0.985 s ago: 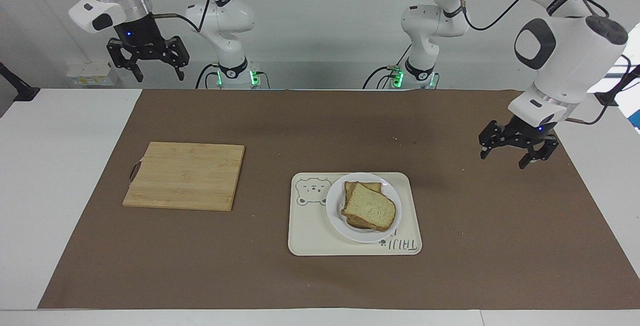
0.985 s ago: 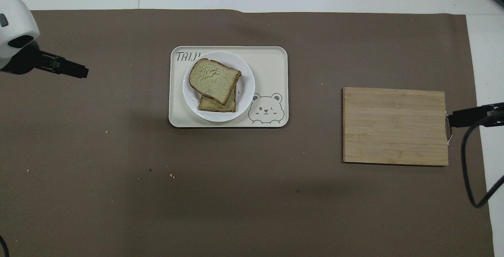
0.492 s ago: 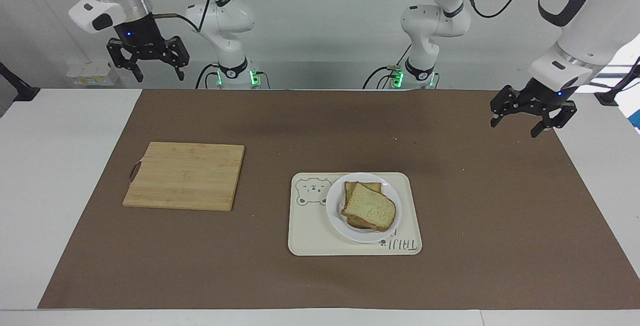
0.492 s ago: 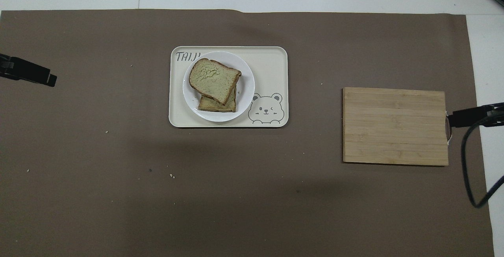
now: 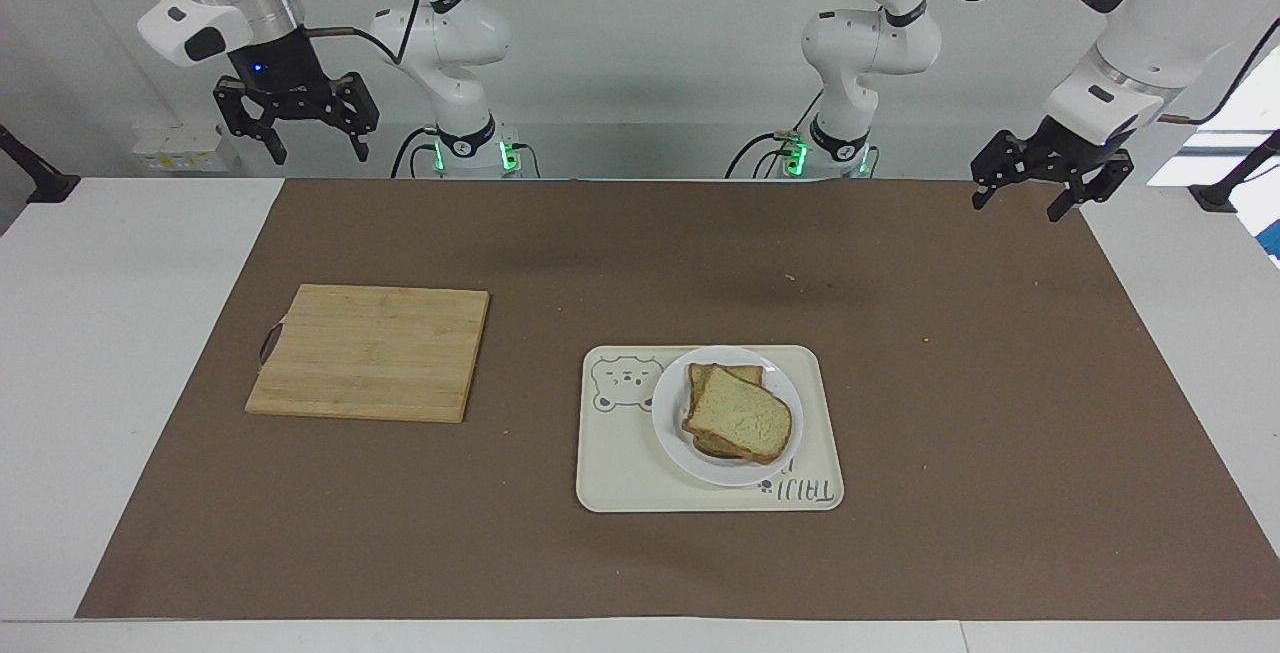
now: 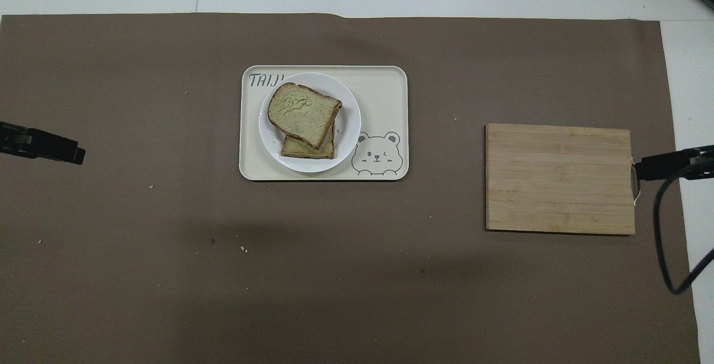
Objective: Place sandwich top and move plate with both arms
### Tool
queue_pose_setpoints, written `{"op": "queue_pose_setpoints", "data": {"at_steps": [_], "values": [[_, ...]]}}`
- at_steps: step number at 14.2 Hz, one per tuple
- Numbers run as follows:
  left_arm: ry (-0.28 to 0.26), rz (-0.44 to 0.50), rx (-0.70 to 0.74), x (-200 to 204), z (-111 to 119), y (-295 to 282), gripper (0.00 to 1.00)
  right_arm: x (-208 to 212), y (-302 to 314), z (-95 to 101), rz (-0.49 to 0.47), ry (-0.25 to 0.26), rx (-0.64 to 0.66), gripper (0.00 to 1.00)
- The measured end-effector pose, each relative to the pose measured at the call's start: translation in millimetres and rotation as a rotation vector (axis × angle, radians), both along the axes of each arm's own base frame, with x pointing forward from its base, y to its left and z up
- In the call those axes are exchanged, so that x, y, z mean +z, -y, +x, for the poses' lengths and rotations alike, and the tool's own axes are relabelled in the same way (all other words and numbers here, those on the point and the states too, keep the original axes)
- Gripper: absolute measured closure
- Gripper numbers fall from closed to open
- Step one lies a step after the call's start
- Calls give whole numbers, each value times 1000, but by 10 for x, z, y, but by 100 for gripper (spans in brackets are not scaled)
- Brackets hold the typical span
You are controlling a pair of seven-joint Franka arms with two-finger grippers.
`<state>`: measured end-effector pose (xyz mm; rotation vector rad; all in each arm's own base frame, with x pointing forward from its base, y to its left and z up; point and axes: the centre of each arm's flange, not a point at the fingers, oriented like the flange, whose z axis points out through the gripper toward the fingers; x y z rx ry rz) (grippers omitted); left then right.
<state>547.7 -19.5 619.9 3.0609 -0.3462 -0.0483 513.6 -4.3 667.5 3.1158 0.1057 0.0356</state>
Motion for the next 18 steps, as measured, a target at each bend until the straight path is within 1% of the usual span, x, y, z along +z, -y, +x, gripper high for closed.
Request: {"op": "queue_pose_setpoints", "data": {"at_steps": [4, 8, 11, 18], "values": [[1, 1, 7, -3, -6, -2, 0, 0, 0, 0, 0, 0, 0, 0], [34, 24, 57, 127, -36, -26, 0, 0, 0, 0, 0, 0, 0, 0], [54, 32, 62, 229, -88, -27, 0, 0, 0, 0, 0, 0, 0, 0], [63, 37, 84, 277, -89, -39, 0, 0, 0, 0, 0, 0, 0, 0]]}}
